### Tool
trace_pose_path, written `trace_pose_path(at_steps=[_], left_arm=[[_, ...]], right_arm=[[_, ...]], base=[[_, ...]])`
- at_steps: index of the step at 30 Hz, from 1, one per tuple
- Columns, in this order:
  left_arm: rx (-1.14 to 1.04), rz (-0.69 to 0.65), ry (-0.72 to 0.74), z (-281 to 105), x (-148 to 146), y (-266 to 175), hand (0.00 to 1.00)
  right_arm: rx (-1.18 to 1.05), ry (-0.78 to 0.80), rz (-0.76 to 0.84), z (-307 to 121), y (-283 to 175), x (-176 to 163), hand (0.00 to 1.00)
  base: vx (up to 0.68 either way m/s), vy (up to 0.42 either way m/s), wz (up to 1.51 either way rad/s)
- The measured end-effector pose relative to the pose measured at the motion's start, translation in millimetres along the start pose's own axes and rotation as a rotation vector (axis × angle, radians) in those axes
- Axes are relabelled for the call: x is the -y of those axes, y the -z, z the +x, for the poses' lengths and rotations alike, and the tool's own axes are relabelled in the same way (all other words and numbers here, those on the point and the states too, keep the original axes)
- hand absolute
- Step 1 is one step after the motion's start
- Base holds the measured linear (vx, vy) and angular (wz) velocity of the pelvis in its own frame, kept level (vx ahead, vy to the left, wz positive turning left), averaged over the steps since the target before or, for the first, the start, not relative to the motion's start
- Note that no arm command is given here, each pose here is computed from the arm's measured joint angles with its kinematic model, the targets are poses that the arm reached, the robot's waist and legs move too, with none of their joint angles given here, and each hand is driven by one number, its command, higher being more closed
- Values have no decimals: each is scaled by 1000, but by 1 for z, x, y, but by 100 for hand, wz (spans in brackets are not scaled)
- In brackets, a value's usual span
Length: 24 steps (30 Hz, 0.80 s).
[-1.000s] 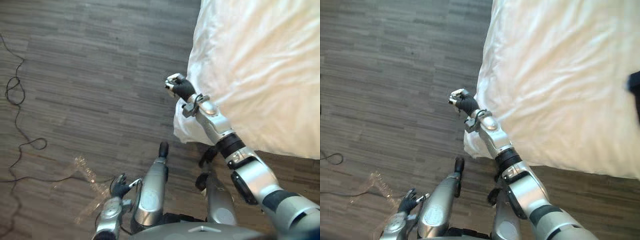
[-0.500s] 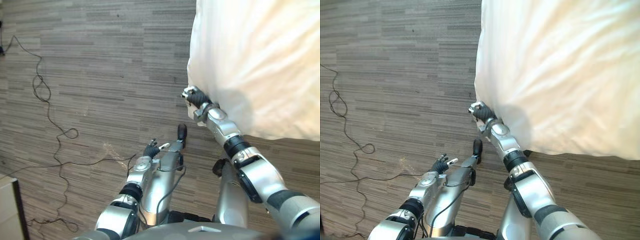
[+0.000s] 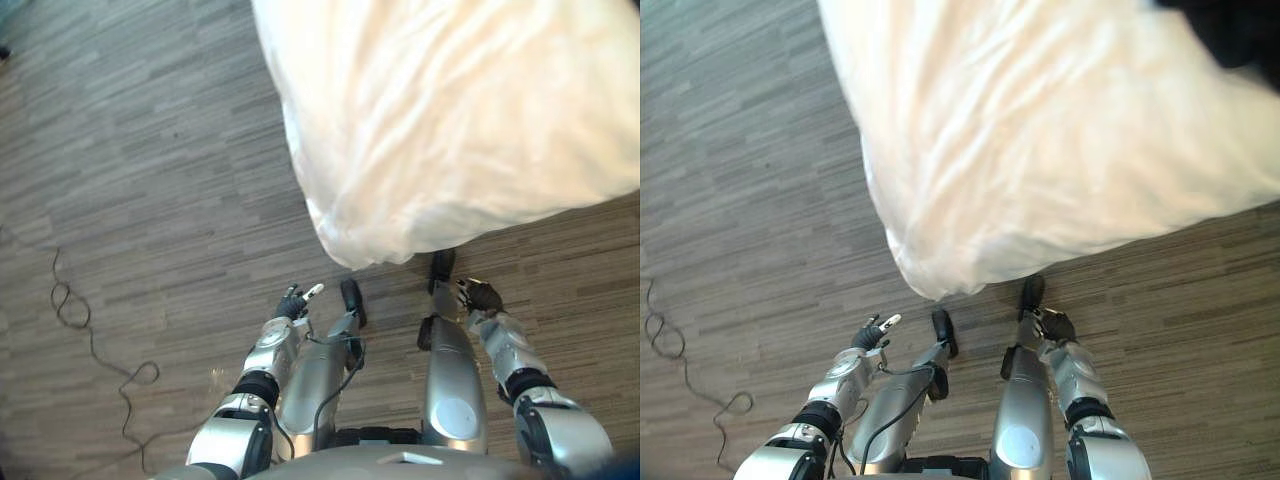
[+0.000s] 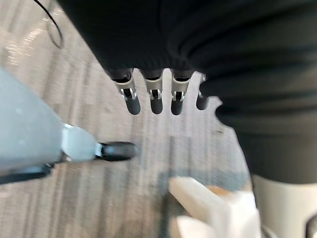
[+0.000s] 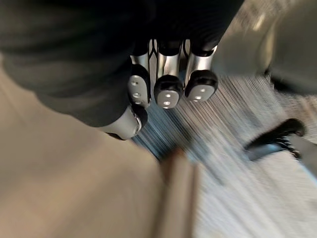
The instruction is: Tidy the bed and pick cloth on bed and put in laundry
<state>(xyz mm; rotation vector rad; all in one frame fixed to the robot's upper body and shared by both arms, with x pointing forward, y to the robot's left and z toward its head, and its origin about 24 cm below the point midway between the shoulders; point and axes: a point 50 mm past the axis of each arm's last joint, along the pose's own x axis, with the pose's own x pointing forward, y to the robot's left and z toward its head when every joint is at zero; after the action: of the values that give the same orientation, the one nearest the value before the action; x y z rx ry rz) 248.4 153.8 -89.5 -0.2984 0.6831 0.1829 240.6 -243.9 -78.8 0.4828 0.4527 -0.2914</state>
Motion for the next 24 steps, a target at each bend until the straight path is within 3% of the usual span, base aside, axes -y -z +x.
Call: trace_pose_path(at_steps=[2, 7, 10, 15, 18, 22, 24], left_arm=[[-18, 11, -31, -4, -14, 8, 0], [-167, 63, -102, -19, -56, 43, 0], [-251, 78, -133, -31, -75, 63, 0], [-406, 102, -177, -53, -102, 95, 0], [-477, 144, -192, -65, -111, 111, 0], [-525, 166, -191, -72, -111, 123, 0], [-535, 167, -182, -73, -108, 126, 0]], right_arm=[[19, 86, 99, -10, 9, 17, 100], [164, 310, 168, -37, 15, 58, 100], [314, 304, 153, -50, -1, 70, 100], [533, 28, 42, -64, -39, 56, 100], [601, -255, -12, -65, -56, 24, 100], [490, -676, -59, -58, -49, -35, 100], [410, -792, -49, -55, -38, -55, 100]], base=[[142, -53, -29], [142, -35, -20], [71, -1, -8], [-4, 1, 3], [-29, -14, 9], [-10, -24, 27], [0, -19, 24]])
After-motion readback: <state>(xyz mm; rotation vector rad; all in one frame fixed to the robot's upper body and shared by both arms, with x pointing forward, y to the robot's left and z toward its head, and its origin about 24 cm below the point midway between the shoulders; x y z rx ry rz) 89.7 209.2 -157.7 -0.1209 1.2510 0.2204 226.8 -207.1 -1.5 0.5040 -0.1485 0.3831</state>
